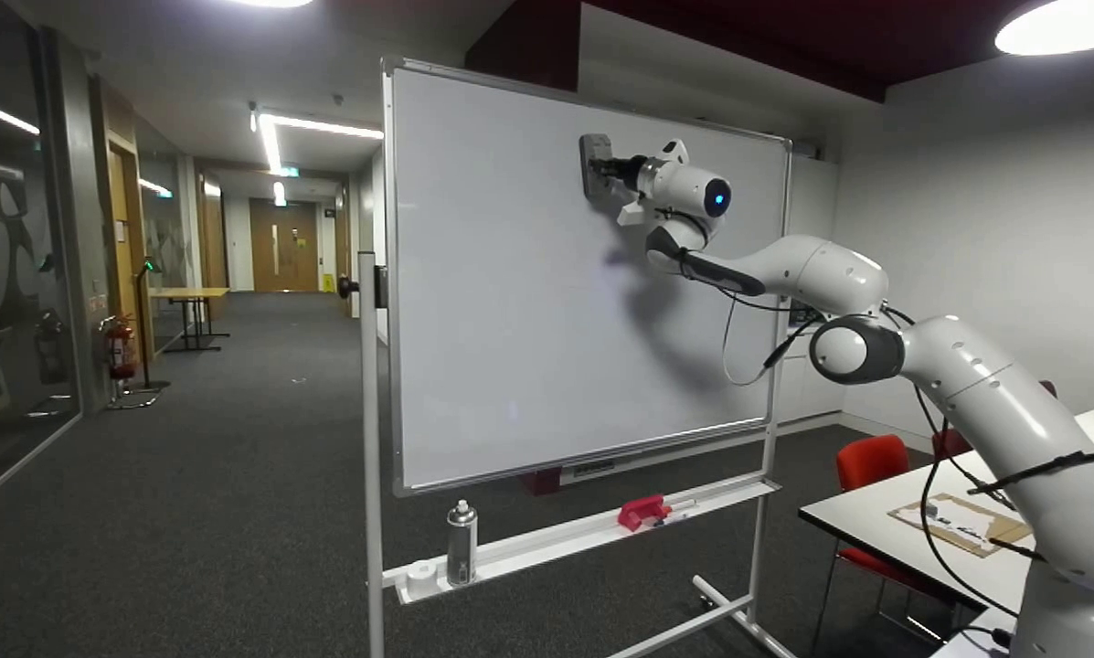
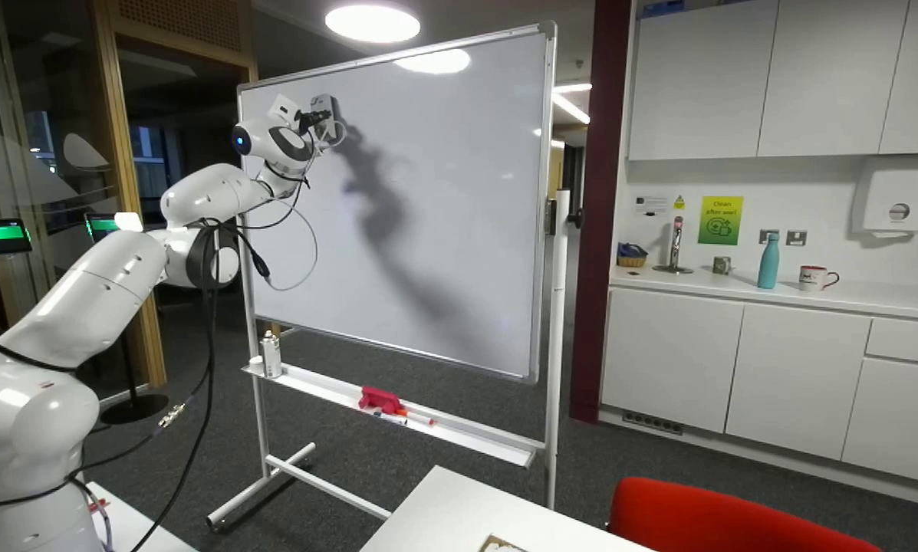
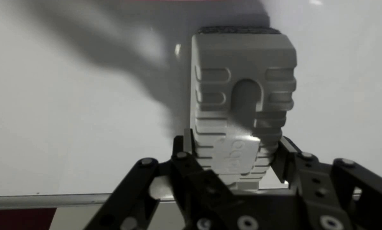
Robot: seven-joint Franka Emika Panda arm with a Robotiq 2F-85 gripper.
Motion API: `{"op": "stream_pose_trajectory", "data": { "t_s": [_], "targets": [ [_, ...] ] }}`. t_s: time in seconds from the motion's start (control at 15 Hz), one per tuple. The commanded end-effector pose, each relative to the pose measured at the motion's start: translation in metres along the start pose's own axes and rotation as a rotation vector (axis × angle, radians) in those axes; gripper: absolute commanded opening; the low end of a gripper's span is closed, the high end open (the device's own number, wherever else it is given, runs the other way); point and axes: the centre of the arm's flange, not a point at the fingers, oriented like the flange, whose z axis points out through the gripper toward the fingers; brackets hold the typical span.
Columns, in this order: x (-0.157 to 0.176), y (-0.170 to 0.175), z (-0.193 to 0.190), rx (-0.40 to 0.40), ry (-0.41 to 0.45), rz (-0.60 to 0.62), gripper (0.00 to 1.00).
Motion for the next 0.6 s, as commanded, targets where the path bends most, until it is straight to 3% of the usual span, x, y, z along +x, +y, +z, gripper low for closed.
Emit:
{"op": "stream_pose_trajectory", "data": {
  "t_s": [0.0, 0.27, 0.53],
  "targets": [
    [-0.005, -0.025, -0.055, 0.079, -0.020, -0.063, 0.34],
    [-0.013, -0.049, -0.058, 0.159, -0.033, -0.093, 0.34],
    [-0.026, -0.076, -0.066, 0.295, -0.153, -0.146, 0.34]
  ]
}}
